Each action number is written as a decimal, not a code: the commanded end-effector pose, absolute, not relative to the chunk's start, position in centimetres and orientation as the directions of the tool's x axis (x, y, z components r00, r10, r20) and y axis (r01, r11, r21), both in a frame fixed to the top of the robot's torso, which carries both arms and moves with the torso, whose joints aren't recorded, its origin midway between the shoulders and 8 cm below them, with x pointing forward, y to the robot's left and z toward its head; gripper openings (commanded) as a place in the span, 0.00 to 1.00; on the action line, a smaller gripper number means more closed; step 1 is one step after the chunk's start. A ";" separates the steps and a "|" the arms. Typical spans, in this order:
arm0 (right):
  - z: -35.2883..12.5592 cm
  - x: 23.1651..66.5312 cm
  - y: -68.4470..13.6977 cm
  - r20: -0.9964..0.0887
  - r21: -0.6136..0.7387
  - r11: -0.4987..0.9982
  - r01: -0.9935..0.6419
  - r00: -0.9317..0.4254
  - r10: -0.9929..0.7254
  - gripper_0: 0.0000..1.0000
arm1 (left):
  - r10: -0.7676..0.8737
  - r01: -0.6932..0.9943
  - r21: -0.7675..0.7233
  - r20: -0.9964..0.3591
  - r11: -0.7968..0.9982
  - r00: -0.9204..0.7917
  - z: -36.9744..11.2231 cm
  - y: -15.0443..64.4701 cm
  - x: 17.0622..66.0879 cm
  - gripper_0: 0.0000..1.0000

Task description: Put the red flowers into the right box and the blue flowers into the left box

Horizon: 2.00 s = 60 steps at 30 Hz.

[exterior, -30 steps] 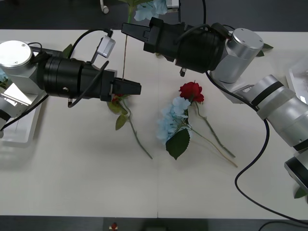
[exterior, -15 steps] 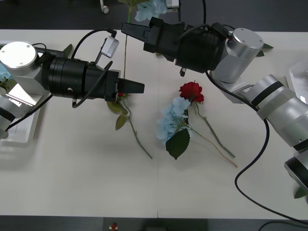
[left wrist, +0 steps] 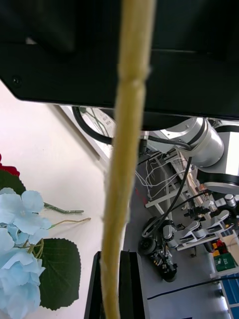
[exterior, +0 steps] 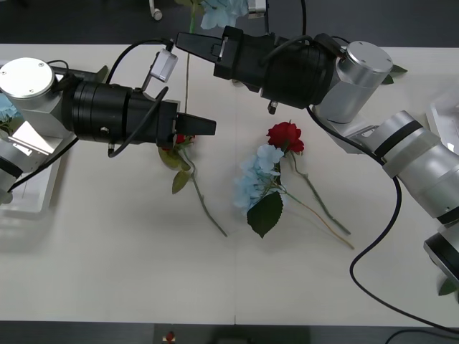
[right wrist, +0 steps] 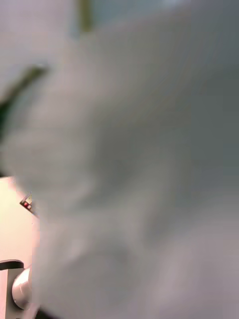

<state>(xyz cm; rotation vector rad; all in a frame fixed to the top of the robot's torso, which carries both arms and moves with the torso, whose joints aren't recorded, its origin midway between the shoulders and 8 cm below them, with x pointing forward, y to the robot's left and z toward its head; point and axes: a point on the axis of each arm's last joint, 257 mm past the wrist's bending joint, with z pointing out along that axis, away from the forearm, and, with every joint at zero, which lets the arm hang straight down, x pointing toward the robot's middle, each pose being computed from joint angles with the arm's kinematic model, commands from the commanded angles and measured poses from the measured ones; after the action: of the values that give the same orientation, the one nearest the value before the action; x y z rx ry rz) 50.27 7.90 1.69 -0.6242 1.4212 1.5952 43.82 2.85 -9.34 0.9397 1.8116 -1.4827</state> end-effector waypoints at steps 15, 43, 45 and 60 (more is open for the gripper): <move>5.6 48.9 6.6 -0.956 0.268 0.052 -0.962 -0.258 0.140 1.00 | 0.109 0.864 -0.428 -0.877 0.266 -0.468 -3.0 12.7 46.9 0.00; -14.0 54.8 -9.7 -0.527 0.031 0.593 -0.805 -0.517 -0.674 1.00 | 0.296 0.412 0.066 -0.797 0.909 -0.527 -2.5 48.6 48.2 0.00; -14.9 54.8 -11.5 -0.471 0.002 0.610 -0.793 -0.539 -0.699 1.00 | 0.300 0.370 0.094 -0.778 0.924 -0.551 -3.1 50.5 47.9 0.00; -19.0 53.9 -19.5 -0.205 -0.089 0.675 -0.733 -0.650 -0.732 1.00 | 0.232 0.088 0.251 -0.632 0.964 -0.740 -10.5 60.1 47.2 0.00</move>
<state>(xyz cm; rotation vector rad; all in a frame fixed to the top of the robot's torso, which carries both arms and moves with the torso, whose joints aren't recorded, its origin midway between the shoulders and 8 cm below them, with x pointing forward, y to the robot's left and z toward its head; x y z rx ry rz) 52.78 -22.09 -20.13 -1.2098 2.7008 -0.0418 47.37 58.36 -11.18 0.2937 2.3798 0.2178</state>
